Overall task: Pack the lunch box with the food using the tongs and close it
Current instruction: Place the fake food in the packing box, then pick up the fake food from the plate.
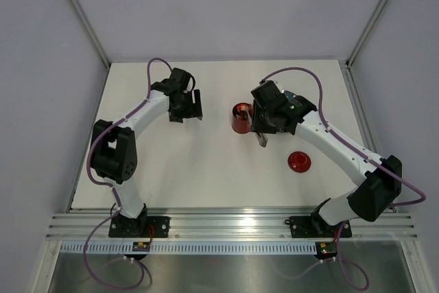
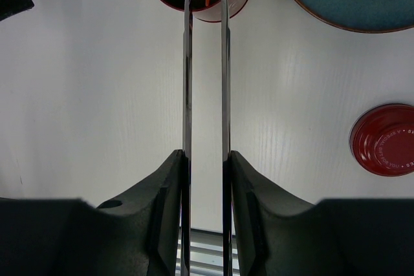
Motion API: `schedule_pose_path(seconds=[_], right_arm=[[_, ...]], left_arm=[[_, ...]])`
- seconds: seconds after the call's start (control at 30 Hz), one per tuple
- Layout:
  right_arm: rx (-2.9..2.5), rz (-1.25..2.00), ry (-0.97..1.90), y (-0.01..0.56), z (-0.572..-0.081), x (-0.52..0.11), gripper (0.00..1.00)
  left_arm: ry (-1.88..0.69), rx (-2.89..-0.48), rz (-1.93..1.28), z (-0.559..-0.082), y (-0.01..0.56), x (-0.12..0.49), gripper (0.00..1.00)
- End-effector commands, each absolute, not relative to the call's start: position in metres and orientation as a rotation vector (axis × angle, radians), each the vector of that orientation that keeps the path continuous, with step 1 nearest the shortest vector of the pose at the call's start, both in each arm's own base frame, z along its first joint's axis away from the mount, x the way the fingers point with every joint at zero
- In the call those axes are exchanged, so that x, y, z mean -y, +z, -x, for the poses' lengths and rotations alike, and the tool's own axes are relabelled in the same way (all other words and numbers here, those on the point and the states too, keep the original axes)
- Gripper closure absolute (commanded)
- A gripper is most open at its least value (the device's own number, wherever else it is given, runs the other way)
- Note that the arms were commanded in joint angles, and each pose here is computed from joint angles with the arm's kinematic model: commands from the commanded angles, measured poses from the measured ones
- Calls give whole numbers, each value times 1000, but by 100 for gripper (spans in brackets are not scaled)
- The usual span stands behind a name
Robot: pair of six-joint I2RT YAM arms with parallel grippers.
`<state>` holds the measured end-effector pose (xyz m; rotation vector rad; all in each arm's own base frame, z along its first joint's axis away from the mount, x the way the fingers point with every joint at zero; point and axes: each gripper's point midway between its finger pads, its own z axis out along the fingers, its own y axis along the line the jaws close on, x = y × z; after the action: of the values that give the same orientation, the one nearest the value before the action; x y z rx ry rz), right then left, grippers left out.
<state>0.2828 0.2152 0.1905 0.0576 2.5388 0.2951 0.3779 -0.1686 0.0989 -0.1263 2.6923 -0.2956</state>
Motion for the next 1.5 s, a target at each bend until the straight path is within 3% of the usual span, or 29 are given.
schedule_pose_path(seconds=[0.0, 1.07, 1.3, 1.47], right_arm=[[-2485, -70, 323, 209, -283, -217, 61], [-2398, -70, 347, 240, -298, -222, 60], [-2272, -130, 225, 274, -315, -199, 61], [-2297, -197, 139, 258, -320, -167, 61]], left_arm=[[-339, -2633, 129, -384, 117, 171, 23], [-340, -2629, 128, -384, 120, 171, 23], [-333, -2624, 122, -384, 122, 170, 23], [-331, -2624, 120, -384, 122, 169, 23]])
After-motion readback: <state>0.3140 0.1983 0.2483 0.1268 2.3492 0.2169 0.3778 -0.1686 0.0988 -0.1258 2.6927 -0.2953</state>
